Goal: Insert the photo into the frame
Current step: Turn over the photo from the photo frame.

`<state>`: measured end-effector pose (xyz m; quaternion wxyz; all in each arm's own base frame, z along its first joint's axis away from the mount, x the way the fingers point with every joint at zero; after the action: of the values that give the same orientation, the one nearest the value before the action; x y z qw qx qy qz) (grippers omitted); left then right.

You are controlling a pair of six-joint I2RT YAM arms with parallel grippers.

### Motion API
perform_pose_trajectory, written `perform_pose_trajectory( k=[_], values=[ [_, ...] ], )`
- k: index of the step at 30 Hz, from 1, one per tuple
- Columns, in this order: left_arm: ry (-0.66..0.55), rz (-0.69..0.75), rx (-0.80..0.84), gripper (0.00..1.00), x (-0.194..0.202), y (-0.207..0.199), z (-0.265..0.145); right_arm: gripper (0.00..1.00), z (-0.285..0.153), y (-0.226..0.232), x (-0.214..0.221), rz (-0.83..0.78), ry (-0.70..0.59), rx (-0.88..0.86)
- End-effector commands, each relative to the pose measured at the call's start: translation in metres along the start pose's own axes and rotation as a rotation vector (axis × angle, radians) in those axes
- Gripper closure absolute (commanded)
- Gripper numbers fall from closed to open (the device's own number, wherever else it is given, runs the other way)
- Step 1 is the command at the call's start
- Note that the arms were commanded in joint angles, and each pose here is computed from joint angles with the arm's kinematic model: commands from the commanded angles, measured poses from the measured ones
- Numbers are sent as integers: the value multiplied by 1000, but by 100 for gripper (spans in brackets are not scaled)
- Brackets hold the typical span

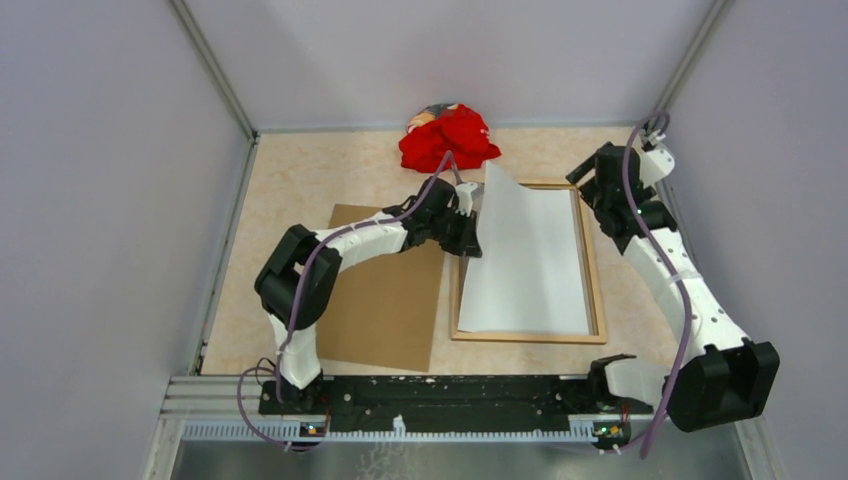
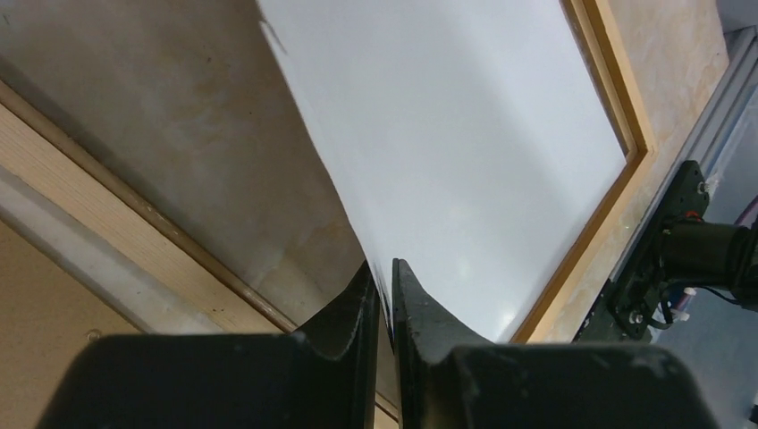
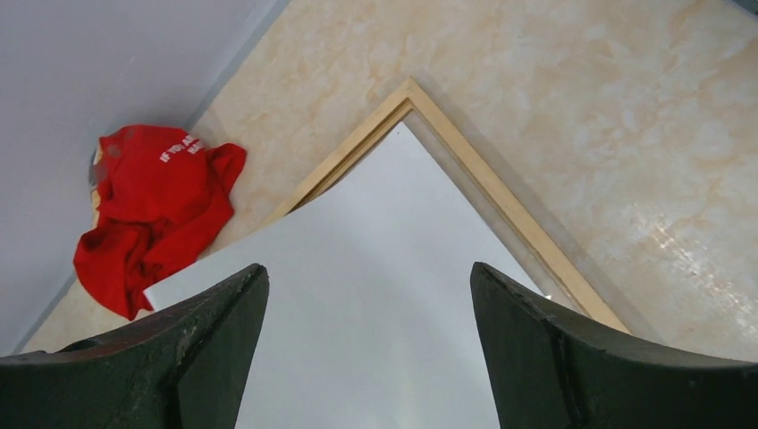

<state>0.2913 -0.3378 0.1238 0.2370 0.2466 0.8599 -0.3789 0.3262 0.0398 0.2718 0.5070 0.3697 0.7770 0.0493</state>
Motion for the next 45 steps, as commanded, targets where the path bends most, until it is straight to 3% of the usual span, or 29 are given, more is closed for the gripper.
perform_pose_trajectory(
  k=[1,11,15,26,33,45],
  values=[
    [-5,-83,79,85,-4,-4,5,16,-2,-19,-5,3,-4,-3],
    [-15,-78,109,89,-4,-5,6,16,7,-53,11,-16,32,52],
    [-77,2,91,98,-9,-8,-8,16,12,-60,14,-5,41,53],
    [-158,171,226,100,-25,-38,-32,16,16,-67,8,7,39,70],
    [-167,101,266,100,-26,-40,-28,16,14,-76,8,2,43,91],
    [-187,-179,248,100,-19,-15,-40,16,15,-84,5,6,37,109]
  ],
)
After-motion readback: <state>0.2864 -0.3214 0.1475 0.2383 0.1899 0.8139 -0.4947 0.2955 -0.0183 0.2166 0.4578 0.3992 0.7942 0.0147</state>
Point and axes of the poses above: each gripper's point midway between its finger pads, its own z axis out along the fingers, its own y axis along the line the jaws close on, x = y × z, the point moved 5 cm from there along -z, back along the fingers, and after that the axes turned 1 degree about -z, right-handed, at the moved point
